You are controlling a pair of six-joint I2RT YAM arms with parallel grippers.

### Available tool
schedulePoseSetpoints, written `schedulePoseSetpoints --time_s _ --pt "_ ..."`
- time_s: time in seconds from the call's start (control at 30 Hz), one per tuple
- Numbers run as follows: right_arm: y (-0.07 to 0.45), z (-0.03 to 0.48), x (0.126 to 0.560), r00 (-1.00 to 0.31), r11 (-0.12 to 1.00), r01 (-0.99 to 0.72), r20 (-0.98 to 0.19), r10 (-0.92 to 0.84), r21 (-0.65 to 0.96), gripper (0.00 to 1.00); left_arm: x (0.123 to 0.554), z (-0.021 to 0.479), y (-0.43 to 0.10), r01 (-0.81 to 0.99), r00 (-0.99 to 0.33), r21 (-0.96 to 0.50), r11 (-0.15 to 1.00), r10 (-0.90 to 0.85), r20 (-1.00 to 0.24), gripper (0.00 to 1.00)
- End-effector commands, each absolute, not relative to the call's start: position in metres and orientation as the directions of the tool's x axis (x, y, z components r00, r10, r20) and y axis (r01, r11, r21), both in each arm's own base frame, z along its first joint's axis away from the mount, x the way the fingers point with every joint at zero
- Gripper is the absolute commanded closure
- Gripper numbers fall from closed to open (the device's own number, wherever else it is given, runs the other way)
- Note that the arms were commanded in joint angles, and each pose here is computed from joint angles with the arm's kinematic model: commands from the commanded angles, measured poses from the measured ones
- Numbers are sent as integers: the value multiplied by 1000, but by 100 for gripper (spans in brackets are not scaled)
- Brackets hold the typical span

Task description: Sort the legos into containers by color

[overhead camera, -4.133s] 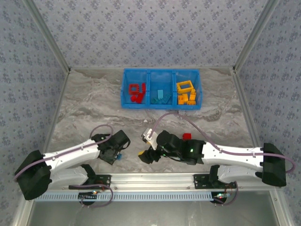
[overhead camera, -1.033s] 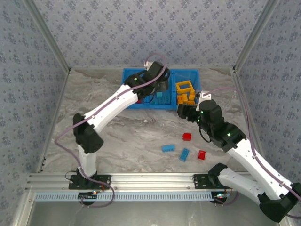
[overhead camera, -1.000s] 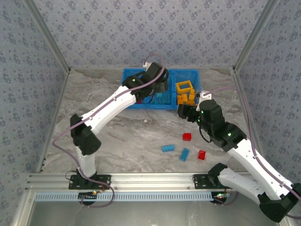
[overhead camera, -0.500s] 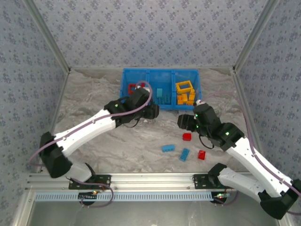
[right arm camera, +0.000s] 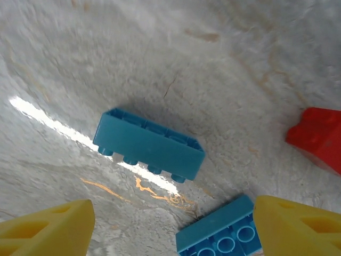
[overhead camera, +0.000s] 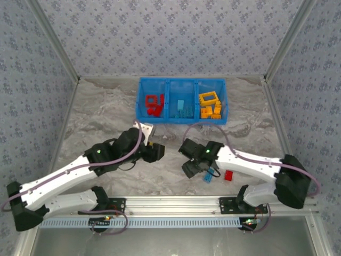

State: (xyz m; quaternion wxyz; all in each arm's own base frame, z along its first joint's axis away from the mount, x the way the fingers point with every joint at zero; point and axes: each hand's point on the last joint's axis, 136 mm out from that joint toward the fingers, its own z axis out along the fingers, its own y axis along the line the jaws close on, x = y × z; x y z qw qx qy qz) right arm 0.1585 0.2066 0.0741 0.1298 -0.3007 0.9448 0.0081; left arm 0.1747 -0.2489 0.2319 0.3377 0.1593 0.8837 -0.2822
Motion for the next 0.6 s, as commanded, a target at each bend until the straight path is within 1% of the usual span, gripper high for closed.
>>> schedulePoseSetpoints --time_s 0.0,0.17,0.33,0.57 --pt "211 70 153 -716 734 -670 -164 -679 -110 19 170 245 -235 456 -709 -409 790 45 -704 38" --pt "213 54 154 -702 706 -691 -87 -706 -156 18 167 255 -221 447 -692 -418 791 10 -721 38" --pt "212 41 169 -724 722 -668 -66 -687 -179 20 167 259 -220 444 -689 -425 789 -2 -724 37" --pt "220 30 183 -735 735 -665 -56 -675 -136 33 167 261 -222 445 -691 -429 786 -3 -723 37"
